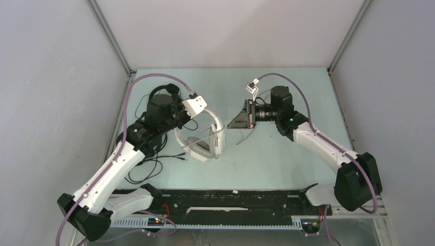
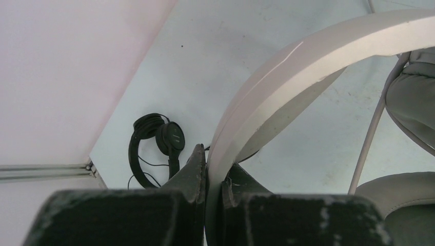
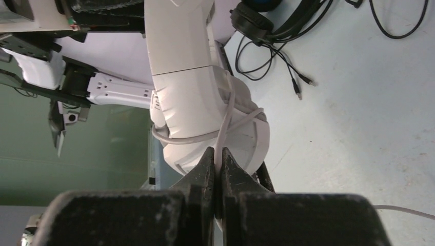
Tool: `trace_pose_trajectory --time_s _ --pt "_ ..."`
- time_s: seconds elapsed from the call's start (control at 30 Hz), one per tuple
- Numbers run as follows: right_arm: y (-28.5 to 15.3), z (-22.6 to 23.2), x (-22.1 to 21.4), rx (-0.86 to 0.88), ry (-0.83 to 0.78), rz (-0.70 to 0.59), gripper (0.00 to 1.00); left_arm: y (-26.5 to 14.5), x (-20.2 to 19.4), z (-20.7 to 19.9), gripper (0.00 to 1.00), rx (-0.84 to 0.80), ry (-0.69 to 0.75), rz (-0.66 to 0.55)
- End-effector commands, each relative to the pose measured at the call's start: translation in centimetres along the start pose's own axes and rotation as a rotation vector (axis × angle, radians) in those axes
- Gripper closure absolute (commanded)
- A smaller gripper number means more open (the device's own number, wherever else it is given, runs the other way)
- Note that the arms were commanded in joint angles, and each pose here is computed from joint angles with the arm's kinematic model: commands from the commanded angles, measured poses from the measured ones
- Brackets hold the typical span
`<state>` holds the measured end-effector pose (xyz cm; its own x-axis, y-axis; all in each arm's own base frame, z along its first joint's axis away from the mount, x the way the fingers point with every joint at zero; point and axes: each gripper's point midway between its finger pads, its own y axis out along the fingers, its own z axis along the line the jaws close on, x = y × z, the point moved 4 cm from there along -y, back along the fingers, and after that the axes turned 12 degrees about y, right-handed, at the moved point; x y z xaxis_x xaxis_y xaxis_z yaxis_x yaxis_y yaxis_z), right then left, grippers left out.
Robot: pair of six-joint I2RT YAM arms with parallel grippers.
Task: Wrap the headphones
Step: Wrap the headphones cable around the headphones.
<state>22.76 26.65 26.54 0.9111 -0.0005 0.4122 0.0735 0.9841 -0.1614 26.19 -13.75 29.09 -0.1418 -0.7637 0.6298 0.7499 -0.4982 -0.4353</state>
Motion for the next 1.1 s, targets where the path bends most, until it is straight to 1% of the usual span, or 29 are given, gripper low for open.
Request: trace_pose_trajectory --time_s 0.0,0.13,0.37,0.5,0.6,0.7,0.8,0.93,1.07 --pt "-1.9 5.5 2.4 0.129 -0.112 -0.072 0.99 -1.1 -2.9 0.6 1.0 0.08 0.056 0.157" --pt "-1.8 6.9 2.5 0.183 -0.098 -0.07 0.97 -1.6 -2.3 1.0 1.0 0.117 0.001 0.129" --pt "-0.1 9.2 1.6 0.279 -0.135 -0.038 0.92 -3.1 -2.6 1.5 1.0 0.206 -0.099 0.152" --pt "0.9 10.5 1.0 0.355 -0.126 -0.002 0.9 -3.8 -2.7 1.1 1.0 0.201 -0.124 0.15" --pt "1.4 11.3 0.9 0.402 -0.144 -0.002 0.85 -4.3 -2.8 1.1 1.0 0.233 -0.139 0.148" --pt "2.0 11.7 0.9 0.427 -0.147 -0.015 0.84 -4.7 -2.7 1.5 1.0 0.273 -0.191 0.147" --pt "2.8 12.3 1.0 0.44 -0.149 -0.009 0.84 -5.2 -2.7 2.1 1.0 0.341 -0.29 0.163" --pt "4.1 12.8 1.0 0.441 -0.163 -0.003 0.81 -5.7 -2.7 3.0 1.0 0.439 -0.439 0.181" --pt "5.1 13.1 0.8 0.454 -0.163 0.0 0.8 -6.1 -2.6 3.2 1.0 0.504 -0.563 0.165"
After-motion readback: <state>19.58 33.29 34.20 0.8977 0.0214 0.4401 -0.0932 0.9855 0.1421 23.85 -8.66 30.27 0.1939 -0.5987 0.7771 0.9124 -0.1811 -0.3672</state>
